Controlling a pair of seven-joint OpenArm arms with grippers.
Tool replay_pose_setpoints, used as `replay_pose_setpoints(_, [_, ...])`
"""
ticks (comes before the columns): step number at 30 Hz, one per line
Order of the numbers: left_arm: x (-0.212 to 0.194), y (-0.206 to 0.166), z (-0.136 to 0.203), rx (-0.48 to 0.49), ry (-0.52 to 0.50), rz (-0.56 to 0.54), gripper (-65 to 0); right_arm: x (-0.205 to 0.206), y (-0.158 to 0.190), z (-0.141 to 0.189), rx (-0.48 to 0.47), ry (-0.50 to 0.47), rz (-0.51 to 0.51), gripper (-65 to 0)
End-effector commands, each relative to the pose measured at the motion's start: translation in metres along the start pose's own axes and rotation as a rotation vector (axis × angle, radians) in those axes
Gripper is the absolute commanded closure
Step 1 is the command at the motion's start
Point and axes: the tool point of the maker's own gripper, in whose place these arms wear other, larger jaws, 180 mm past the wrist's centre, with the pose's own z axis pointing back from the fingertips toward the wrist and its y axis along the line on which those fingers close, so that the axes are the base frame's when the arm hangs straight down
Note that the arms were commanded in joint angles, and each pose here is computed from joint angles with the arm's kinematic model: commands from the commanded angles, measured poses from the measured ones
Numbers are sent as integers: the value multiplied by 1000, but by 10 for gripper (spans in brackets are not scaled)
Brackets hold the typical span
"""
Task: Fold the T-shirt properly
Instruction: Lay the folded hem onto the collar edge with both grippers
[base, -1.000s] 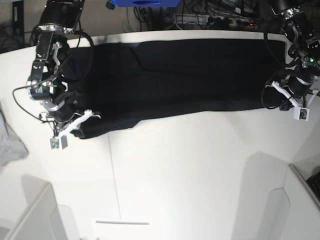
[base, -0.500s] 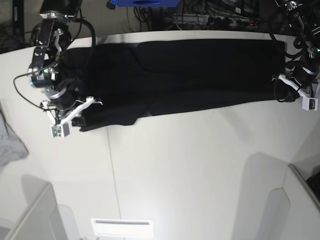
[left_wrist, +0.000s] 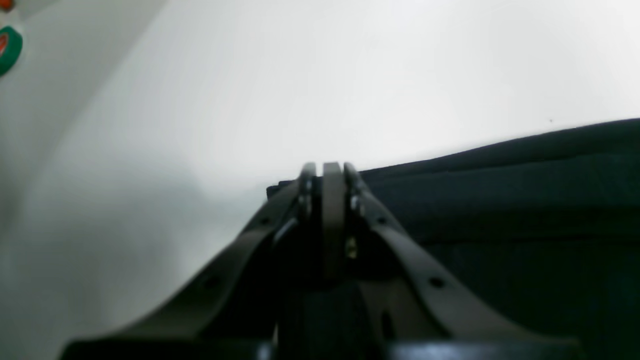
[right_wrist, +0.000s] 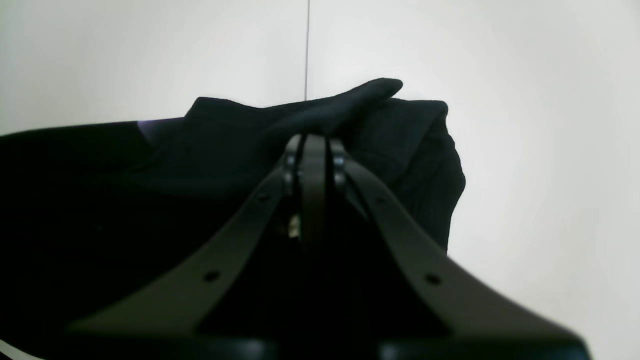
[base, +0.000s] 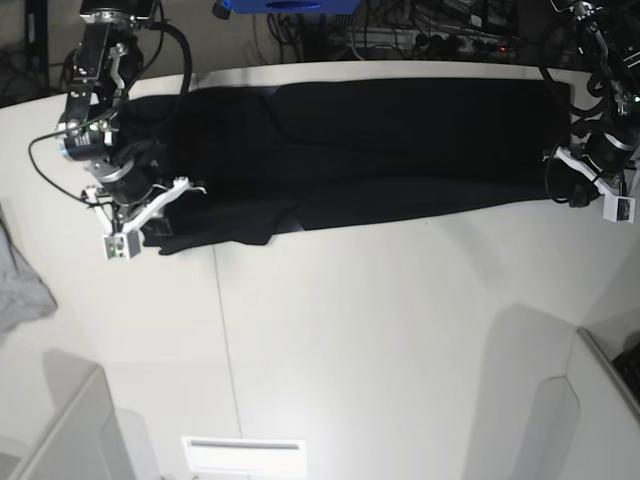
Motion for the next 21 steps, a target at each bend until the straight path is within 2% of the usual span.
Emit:
replay_pose_setpoints(1, [14,4,4,7,-42,-26,0,15,-4,6,-12,-57,-5,0])
replay_pose_setpoints(5, [14,3,4,6,-41,-27,0,14,-13,9,-40,-68,-61,0])
replay_pose_setpoints(12, [9,4,4,8,-13,-26,0,-5,-12,12,-41,-31,-76,0])
replay_pose_setpoints(21, [6,4,4,11,2,-29,0,-18,0,15,7,-18,-145,0])
